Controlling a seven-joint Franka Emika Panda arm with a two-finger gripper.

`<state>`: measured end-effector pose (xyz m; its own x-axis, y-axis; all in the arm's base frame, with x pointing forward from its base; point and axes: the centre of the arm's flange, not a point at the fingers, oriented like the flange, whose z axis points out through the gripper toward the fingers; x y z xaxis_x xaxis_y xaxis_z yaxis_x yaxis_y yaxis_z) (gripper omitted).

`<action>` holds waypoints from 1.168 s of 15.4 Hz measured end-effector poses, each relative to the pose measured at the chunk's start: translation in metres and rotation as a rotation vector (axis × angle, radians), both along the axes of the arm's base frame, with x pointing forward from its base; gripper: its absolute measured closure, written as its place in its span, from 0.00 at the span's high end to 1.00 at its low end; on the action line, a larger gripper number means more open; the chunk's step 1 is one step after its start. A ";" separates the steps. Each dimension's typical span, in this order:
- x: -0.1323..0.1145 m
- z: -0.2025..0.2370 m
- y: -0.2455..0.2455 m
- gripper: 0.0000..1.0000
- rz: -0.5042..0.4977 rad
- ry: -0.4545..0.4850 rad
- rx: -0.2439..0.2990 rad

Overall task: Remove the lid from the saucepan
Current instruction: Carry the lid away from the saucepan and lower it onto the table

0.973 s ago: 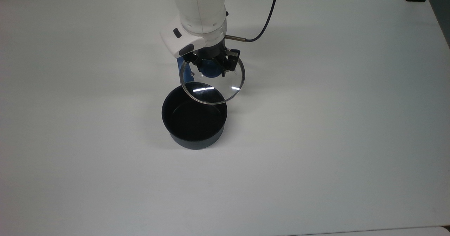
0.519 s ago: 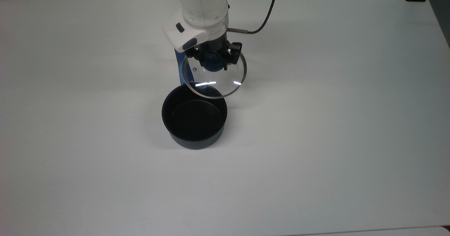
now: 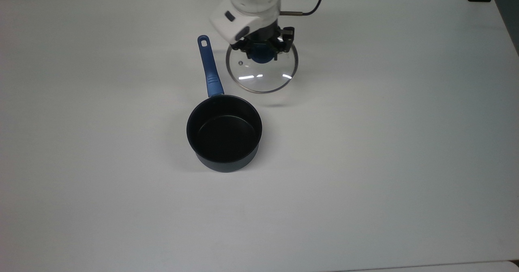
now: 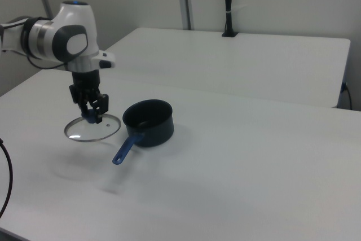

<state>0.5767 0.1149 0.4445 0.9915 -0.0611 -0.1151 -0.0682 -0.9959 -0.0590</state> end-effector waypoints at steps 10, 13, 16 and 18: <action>-0.012 -0.023 0.017 0.60 0.039 0.027 -0.017; -0.013 -0.024 0.018 0.60 0.046 0.029 -0.017; -0.014 -0.029 0.018 0.60 0.056 0.020 -0.016; -0.019 -0.040 0.029 0.60 0.076 -0.015 -0.009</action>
